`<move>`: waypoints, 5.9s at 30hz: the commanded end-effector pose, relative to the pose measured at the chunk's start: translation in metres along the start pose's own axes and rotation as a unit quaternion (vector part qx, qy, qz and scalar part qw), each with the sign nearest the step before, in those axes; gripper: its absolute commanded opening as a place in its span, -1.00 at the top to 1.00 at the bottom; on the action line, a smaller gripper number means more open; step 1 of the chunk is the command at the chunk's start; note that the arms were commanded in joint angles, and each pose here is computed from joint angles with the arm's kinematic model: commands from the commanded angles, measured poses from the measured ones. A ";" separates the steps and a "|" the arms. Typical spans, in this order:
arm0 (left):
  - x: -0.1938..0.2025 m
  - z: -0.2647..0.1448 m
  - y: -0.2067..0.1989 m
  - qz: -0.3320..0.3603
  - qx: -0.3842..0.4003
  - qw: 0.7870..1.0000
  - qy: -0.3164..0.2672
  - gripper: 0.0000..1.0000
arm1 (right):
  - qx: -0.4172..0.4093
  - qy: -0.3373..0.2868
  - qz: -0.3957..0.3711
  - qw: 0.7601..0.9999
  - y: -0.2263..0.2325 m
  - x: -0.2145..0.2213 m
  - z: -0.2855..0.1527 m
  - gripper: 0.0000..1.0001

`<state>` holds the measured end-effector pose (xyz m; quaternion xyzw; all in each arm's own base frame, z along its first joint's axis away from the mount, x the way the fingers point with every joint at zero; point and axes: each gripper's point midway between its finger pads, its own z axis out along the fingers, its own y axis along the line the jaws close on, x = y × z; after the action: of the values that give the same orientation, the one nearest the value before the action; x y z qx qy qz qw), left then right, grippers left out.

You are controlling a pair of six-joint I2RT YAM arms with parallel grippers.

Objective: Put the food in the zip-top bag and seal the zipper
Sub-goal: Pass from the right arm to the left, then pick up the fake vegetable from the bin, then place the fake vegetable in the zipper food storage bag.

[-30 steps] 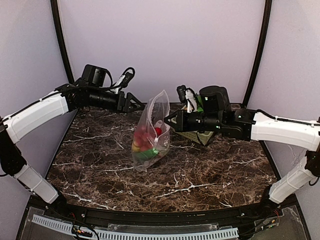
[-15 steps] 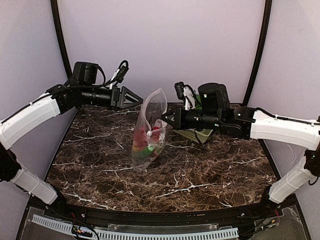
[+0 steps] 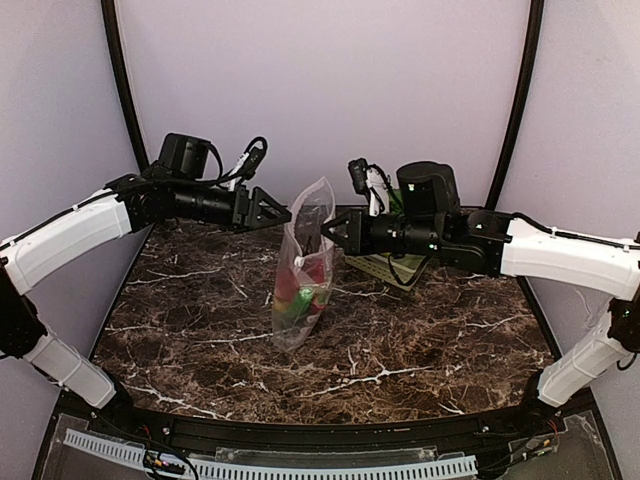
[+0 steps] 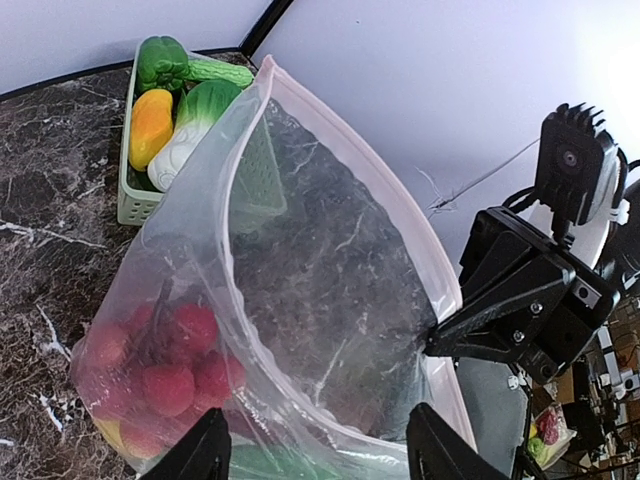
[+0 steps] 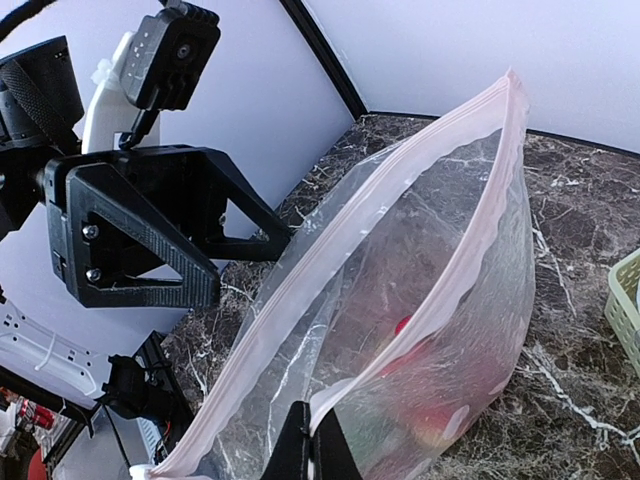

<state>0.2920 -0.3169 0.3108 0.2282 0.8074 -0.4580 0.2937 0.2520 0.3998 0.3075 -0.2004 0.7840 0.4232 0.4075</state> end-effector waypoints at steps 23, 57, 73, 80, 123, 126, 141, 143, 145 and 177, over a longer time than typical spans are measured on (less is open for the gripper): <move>0.013 0.027 0.005 -0.036 0.033 0.999 0.018 0.41 | -0.014 -0.009 -0.005 1.000 0.009 -0.003 0.007 1.00; 0.007 -0.025 0.009 0.081 0.077 0.993 -0.042 0.99 | 0.310 0.027 -0.009 0.950 -0.169 -0.026 -0.055 -0.81; 0.012 -0.033 0.036 0.088 0.020 0.994 -0.062 0.99 | 0.385 0.014 0.021 0.922 -0.326 -0.072 -0.002 -0.83; 0.013 -0.030 0.038 0.078 0.028 0.995 -0.060 0.99 | 0.380 0.005 0.006 0.925 -0.360 -0.090 0.031 -0.85; 0.015 -0.031 0.038 0.060 0.040 0.995 -0.064 0.99 | 0.381 -0.055 -0.012 0.923 -0.373 -0.128 0.030 -0.01; 0.014 -0.032 0.037 0.060 0.042 0.995 -0.065 0.99 | 0.366 -0.067 -0.025 0.928 -0.350 -0.140 0.014 0.00; 0.010 -0.037 0.025 0.071 0.066 0.992 -0.081 0.99 | 0.171 -0.058 -0.124 0.976 -0.142 -0.147 -0.041 0.01; 0.011 -0.036 0.025 0.068 0.068 0.992 -0.080 0.99 | 0.138 -0.048 -0.139 0.979 -0.104 -0.136 -0.039 0.01; 0.011 -0.036 0.024 0.066 0.074 0.992 -0.081 0.99 | 0.106 -0.042 -0.149 0.982 -0.070 -0.126 -0.038 0.02; 0.011 -0.036 0.025 0.064 0.075 0.991 -0.093 0.99 | 0.111 0.092 -0.149 0.978 0.031 -0.017 0.022 0.07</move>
<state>0.2930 -0.2776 0.2900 0.2504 0.7381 -0.5198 0.3497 0.2519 0.4491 0.3275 -0.3300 0.8028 0.2706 0.4164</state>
